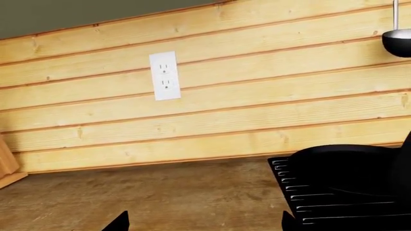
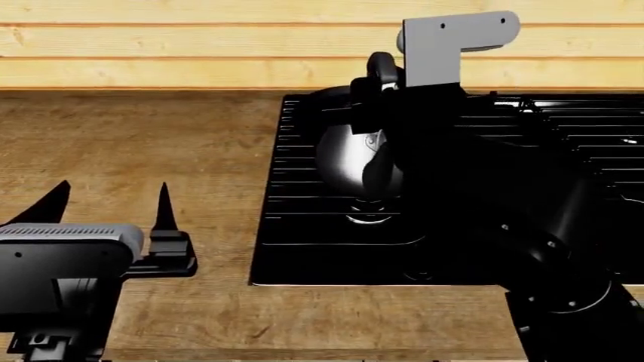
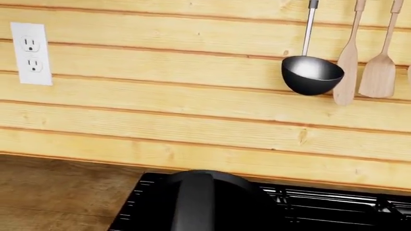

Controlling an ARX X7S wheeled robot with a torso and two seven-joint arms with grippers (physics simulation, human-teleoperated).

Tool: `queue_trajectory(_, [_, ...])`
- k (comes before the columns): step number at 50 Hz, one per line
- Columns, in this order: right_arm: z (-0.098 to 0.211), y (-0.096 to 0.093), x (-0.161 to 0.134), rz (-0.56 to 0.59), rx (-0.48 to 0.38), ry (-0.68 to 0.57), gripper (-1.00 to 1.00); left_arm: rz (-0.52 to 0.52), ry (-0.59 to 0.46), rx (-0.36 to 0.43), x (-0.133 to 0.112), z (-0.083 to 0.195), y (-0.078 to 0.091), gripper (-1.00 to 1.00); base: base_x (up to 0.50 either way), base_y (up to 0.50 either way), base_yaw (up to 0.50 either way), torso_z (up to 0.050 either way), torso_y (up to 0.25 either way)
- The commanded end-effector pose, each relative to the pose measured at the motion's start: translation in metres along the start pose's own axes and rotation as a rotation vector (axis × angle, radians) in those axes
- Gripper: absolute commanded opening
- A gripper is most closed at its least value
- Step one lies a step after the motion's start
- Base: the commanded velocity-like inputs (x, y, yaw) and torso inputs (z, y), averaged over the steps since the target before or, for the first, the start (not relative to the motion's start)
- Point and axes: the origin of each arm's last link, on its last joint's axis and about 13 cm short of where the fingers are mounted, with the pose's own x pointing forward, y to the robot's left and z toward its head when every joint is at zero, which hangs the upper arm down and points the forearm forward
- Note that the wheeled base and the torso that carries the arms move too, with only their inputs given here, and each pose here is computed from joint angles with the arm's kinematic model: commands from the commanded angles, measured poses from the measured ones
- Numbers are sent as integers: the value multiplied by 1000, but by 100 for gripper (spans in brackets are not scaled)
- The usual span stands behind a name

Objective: Pick the kettle from the counter and place it on a stove burner. Then turn the burner on.

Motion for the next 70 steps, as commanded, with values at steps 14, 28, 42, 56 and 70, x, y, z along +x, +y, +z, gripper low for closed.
queue_trajectory(14, [-2,-7,22,-81,12,-22,-100,-3,0,3,1,0,-1,100,0,0,0,1,2])
queue_trajectory(28, [-12,1,31,-64,-8,12,-100,-4,3,1,2,-2,-1,100,0,0,0,1,2])
queue_trajectory(42, [-17,3,41,-66,2,41,-100,-2,6,-2,2,-4,0,100,0,0,0,1,2])
queue_trajectory(56, [-26,4,48,-81,-2,59,-100,-1,11,-7,1,-6,0,100,0,0,0,0,2])
queue_trajectory(70, [-33,5,53,-91,-2,80,-100,2,14,-10,1,-7,1,100,0,0,0,1,1])
